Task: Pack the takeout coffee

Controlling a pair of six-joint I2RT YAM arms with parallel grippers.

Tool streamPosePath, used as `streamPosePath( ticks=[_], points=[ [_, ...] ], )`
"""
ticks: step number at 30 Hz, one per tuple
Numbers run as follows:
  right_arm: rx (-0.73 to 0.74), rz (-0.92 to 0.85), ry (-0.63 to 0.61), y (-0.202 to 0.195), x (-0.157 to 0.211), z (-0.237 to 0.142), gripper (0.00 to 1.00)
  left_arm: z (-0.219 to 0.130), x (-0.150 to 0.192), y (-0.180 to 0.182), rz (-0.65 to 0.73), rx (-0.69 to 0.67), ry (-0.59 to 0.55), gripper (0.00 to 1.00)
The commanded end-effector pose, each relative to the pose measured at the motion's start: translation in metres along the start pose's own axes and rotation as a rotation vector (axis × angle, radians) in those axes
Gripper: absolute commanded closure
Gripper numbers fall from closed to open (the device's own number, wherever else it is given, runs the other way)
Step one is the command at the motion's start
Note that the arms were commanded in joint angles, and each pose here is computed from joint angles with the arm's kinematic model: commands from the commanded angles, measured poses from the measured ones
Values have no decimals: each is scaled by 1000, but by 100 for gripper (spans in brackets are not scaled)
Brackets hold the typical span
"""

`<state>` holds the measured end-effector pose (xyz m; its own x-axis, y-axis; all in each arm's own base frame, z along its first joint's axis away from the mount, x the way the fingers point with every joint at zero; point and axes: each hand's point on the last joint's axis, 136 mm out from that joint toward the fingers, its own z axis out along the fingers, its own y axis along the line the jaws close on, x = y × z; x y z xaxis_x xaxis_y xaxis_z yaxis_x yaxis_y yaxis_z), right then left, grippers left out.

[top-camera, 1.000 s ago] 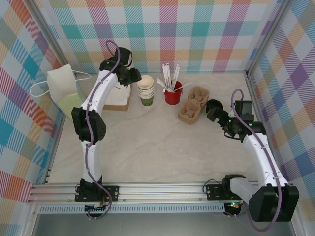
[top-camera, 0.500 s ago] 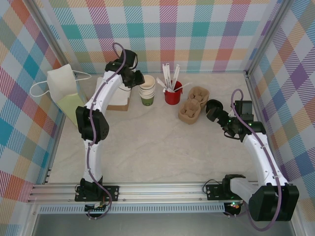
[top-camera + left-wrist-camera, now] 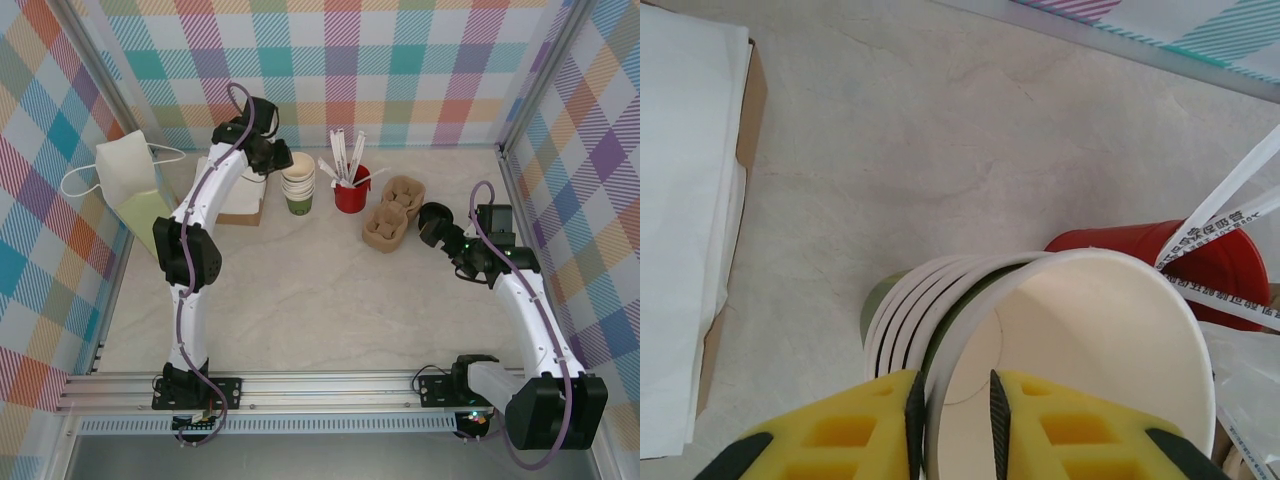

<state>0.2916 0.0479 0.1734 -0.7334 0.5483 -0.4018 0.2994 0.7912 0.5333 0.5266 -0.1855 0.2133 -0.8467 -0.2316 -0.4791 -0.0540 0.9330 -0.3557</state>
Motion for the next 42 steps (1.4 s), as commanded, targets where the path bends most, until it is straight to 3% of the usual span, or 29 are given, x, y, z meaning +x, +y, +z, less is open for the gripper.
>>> streamPosePath(
  ticks=[1, 21, 33, 42],
  points=[
    [-12, 14, 3, 3, -2, 0, 0, -6, -1, -4, 22, -5, -3, 75],
    [-4, 6, 2, 2, -1, -2, 0, -18, -4, -7, 40, 5, -16, 97],
    [18, -17, 2, 0, -2, -6, 0, -50, -15, -18, 45, 46, -73, 100],
    [18, -27, -4, 0, -1, -10, 0, -98, -30, -28, 51, 78, -167, 100]
  ],
)
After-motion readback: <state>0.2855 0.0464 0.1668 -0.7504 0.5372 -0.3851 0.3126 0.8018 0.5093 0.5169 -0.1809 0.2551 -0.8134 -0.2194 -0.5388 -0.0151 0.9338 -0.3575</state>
